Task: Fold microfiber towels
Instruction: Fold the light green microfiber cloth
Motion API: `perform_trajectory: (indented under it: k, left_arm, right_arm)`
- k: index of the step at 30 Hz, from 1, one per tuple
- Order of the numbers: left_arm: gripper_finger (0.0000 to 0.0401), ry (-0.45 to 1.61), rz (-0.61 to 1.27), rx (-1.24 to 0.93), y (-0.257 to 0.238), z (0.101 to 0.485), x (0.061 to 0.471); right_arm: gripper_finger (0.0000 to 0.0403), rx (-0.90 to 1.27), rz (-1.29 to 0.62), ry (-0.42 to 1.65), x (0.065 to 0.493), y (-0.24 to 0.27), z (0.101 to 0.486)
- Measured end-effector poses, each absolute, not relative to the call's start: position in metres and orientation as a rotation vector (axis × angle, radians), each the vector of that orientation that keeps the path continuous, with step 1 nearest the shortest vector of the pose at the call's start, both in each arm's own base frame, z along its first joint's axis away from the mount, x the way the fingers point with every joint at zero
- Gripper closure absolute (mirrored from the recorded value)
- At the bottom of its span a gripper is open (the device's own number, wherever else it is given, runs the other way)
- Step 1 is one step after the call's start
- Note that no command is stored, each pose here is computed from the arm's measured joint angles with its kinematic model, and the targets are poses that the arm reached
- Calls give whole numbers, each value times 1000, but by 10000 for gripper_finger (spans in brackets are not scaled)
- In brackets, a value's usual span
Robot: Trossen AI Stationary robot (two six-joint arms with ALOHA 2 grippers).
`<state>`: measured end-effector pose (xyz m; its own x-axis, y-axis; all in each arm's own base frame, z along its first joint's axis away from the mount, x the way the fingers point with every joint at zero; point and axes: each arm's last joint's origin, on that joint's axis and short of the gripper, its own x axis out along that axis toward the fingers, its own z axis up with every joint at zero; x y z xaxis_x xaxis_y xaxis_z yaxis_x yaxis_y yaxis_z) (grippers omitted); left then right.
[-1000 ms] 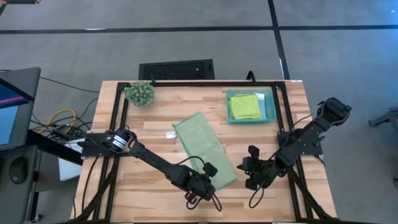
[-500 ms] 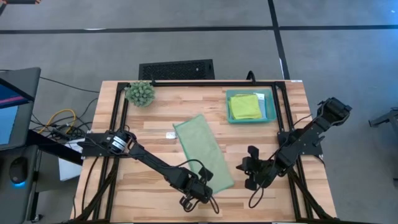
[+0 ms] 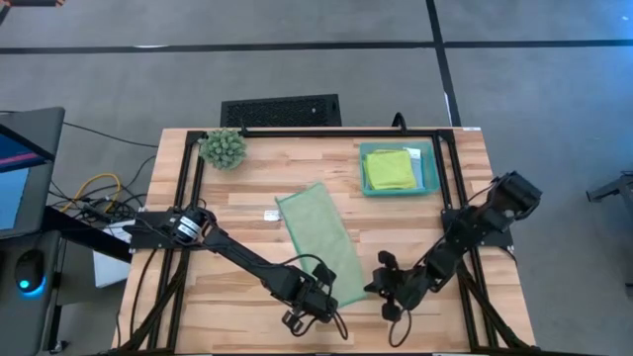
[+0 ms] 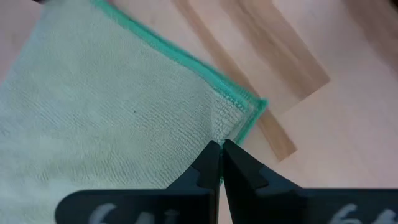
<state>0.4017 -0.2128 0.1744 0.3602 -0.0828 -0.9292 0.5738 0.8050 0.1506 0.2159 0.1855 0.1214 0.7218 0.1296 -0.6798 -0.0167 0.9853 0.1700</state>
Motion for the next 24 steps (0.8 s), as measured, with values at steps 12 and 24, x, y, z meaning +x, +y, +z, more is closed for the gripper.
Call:
perform_trajectory:
  k: [12, 24]
  left_arm:
    - [401, 1156, -481, 460, -215, 168, 399]
    - [355, 1178, -481, 352, -216, 168, 398]
  right_arm:
    - [398, 158, 85, 827, 222, 190, 106]
    - [398, 181, 72, 833, 222, 190, 106]
